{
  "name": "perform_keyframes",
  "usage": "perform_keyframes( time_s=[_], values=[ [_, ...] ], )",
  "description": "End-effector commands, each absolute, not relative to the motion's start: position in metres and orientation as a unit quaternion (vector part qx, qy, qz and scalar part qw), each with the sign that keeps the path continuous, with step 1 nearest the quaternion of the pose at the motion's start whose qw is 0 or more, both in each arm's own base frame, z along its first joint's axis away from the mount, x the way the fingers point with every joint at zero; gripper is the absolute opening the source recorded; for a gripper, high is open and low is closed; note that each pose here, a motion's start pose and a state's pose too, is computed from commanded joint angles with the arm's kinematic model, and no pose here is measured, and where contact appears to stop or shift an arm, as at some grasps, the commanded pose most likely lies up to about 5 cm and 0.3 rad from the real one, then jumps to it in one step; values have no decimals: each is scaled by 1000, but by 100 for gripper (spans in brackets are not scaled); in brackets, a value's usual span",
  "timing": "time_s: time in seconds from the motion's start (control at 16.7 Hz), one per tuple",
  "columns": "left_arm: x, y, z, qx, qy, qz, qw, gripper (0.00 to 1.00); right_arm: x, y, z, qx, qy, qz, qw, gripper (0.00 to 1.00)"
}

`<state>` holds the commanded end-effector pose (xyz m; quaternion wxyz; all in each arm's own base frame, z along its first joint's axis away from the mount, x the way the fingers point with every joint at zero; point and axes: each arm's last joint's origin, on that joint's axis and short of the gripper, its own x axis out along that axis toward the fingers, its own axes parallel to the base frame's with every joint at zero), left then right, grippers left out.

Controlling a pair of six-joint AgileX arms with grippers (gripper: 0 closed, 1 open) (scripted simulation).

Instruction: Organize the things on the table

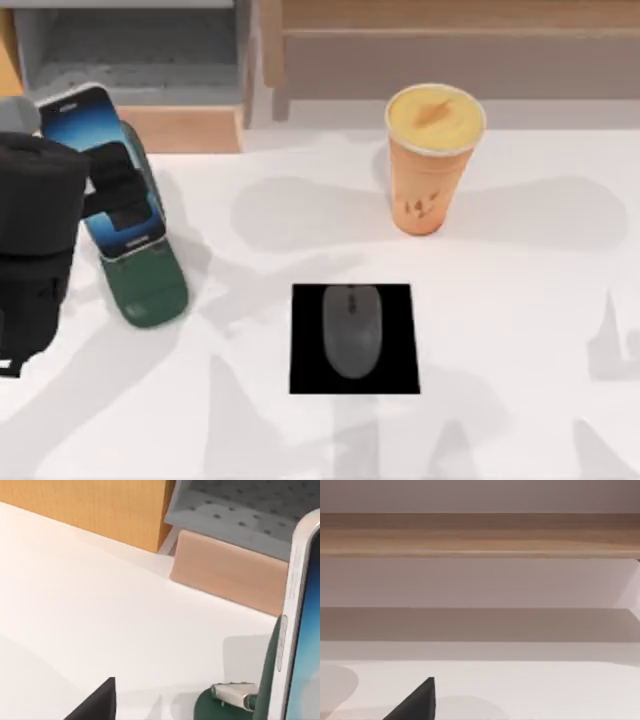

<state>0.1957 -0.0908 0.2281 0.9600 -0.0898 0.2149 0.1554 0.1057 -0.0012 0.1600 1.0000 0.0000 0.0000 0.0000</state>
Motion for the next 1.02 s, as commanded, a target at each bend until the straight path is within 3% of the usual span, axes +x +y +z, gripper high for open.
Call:
perform_keyframes(
  time_s=[0.3,0.6,1.02],
  values=[
    [156,-42,219,-99,173,95,975,100,106,-1,160,0,0,0,1000,100],
    [120,-13,192,-67,86,38,993,100,106,-1,160,0,0,0,1000,100],
    [106,-1,160,-1,1,0,1000,100,106,-1,160,0,0,0,1000,100]
  ],
)
